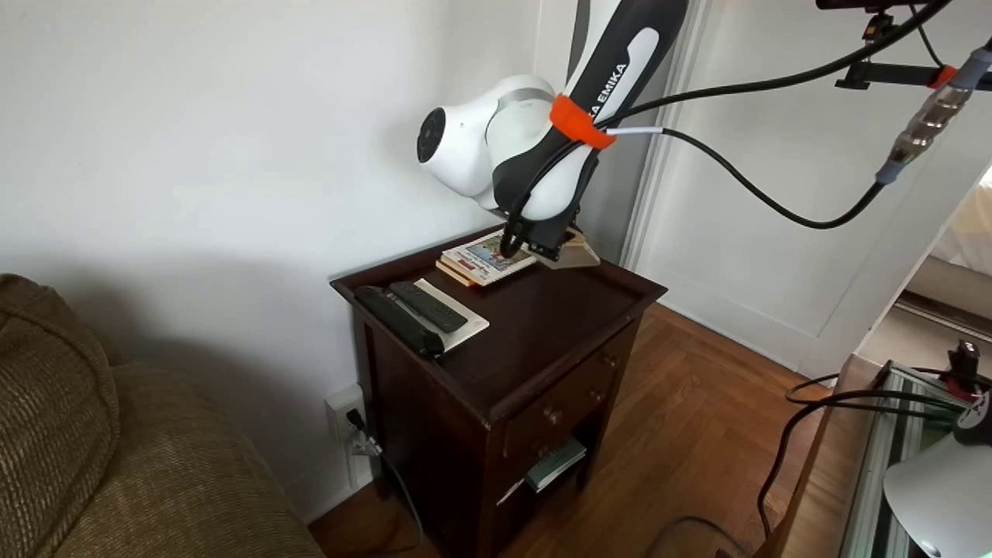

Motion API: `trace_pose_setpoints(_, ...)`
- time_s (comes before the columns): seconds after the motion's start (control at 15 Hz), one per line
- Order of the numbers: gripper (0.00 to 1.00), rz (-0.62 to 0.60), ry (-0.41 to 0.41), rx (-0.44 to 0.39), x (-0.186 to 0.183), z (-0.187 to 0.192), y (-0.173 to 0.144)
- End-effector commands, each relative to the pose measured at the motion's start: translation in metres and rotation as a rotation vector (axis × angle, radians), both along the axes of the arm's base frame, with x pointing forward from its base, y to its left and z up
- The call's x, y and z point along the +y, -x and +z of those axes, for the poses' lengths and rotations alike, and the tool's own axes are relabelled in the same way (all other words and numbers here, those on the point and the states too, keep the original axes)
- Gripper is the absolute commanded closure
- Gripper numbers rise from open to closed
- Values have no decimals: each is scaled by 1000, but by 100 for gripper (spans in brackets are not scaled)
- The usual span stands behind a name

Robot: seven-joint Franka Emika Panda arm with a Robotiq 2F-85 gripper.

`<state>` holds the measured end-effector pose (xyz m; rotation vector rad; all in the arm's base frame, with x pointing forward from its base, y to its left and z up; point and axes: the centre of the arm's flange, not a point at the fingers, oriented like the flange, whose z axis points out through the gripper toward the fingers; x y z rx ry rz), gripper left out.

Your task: Pick up the white book and put it on the brown book, pick up the brown and white book and put it on the stacked white book

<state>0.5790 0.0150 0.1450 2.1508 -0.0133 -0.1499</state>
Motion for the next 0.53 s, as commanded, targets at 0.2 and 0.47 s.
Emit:
trace_pose_setpoints(0.2, 97, 3, 55, -44, -3, 20, -8)
trace_pose_setpoints(0.47, 97, 33, 37, -76, 7, 21, -25)
